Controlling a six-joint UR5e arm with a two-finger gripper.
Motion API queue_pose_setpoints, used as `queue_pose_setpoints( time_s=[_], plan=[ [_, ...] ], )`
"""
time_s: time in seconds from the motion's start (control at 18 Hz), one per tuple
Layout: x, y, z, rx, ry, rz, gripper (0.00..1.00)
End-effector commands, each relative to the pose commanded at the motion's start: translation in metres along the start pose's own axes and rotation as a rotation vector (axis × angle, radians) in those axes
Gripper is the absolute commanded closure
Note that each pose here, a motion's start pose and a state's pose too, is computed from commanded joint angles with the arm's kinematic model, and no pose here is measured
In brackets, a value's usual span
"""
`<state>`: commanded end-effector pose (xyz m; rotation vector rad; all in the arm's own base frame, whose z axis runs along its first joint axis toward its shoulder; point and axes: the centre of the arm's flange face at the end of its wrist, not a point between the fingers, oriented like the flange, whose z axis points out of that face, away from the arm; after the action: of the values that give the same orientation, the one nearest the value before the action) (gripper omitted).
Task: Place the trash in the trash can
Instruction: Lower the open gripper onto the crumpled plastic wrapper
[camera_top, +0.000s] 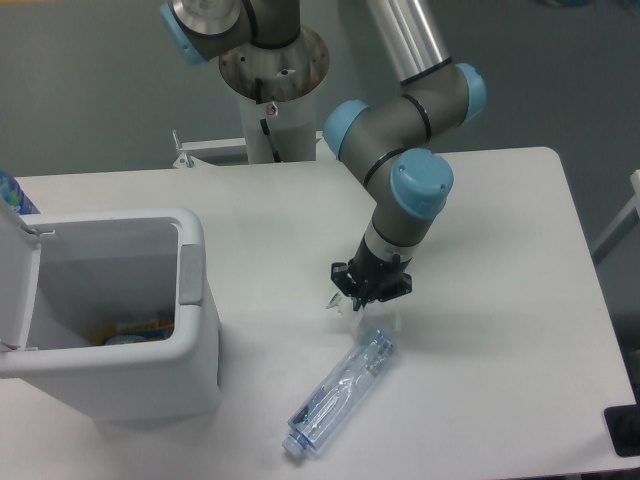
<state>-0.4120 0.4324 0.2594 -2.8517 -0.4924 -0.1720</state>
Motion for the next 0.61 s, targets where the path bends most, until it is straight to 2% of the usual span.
queue_pose_setpoints(
  time_s=[0.22, 0.33, 0.5, 0.61],
  plan=[
    [0.001, 0.004, -0.017, 0.001, 0.002, 0.033, 0.93],
    [-0.003, 0.006, -0.028, 0.002, 0.004, 0.020, 0.93],
    [-0.002, -0.012, -0.054, 0.093, 0.020, 0.028, 0.93],
    [-0.004, -0.038, -0.089, 0.201, 0.034, 0.008, 0.93]
  ],
)
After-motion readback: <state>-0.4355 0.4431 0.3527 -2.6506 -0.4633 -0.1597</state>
